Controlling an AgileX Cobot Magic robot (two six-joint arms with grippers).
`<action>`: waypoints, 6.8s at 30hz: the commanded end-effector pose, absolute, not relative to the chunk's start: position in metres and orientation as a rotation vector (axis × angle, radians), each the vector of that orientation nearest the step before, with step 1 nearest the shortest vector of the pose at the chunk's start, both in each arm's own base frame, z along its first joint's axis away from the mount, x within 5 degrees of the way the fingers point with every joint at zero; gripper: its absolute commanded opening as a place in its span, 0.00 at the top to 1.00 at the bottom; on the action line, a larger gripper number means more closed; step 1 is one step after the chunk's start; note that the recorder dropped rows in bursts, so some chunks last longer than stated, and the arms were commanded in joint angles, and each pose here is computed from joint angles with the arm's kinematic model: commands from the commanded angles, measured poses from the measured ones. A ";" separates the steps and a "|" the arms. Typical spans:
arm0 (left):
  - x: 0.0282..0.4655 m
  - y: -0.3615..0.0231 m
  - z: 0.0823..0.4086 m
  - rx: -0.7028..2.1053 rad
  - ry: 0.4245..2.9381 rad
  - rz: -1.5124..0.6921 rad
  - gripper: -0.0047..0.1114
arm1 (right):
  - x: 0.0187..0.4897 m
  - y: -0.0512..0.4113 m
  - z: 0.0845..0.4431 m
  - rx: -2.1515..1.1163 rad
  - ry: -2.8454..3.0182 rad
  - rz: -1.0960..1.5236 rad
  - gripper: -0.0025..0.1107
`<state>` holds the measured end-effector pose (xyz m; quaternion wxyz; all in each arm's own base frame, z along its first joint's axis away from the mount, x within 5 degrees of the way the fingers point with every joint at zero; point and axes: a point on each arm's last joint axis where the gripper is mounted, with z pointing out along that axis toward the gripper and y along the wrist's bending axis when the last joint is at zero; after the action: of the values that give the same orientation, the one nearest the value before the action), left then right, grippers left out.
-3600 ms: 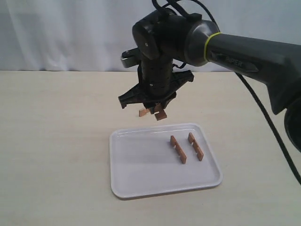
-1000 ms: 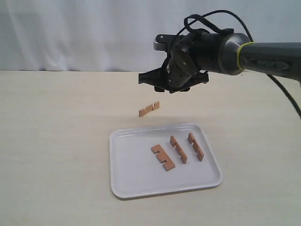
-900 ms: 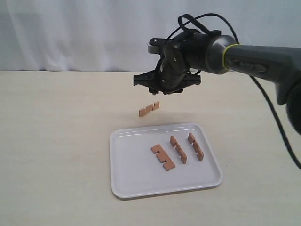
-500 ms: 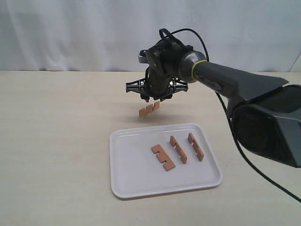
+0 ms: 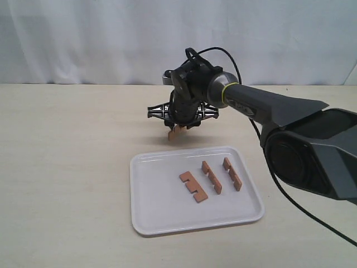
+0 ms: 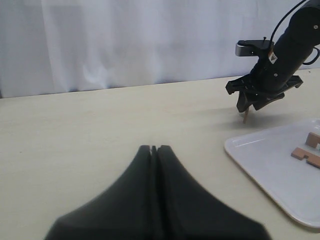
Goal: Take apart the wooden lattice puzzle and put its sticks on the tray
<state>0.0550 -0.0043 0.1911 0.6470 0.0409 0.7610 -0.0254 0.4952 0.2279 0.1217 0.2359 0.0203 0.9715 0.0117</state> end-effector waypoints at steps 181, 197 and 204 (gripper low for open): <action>0.055 -0.004 0.191 0.091 1.723 -0.063 0.96 | 0.080 0.040 0.182 -0.526 1.867 0.255 0.94; 0.055 -0.004 0.191 0.091 1.726 -0.062 0.96 | 0.056 -0.003 0.191 -0.029 1.727 0.014 0.94; 0.055 -0.004 0.191 0.091 1.726 -0.062 0.96 | 0.055 -0.009 0.192 0.075 1.716 -0.051 0.94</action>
<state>0.0550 -0.0043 0.1911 0.6470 0.0409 0.7610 -0.0254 0.0558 -0.0069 0.1918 0.6489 0.0163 0.7605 -0.0160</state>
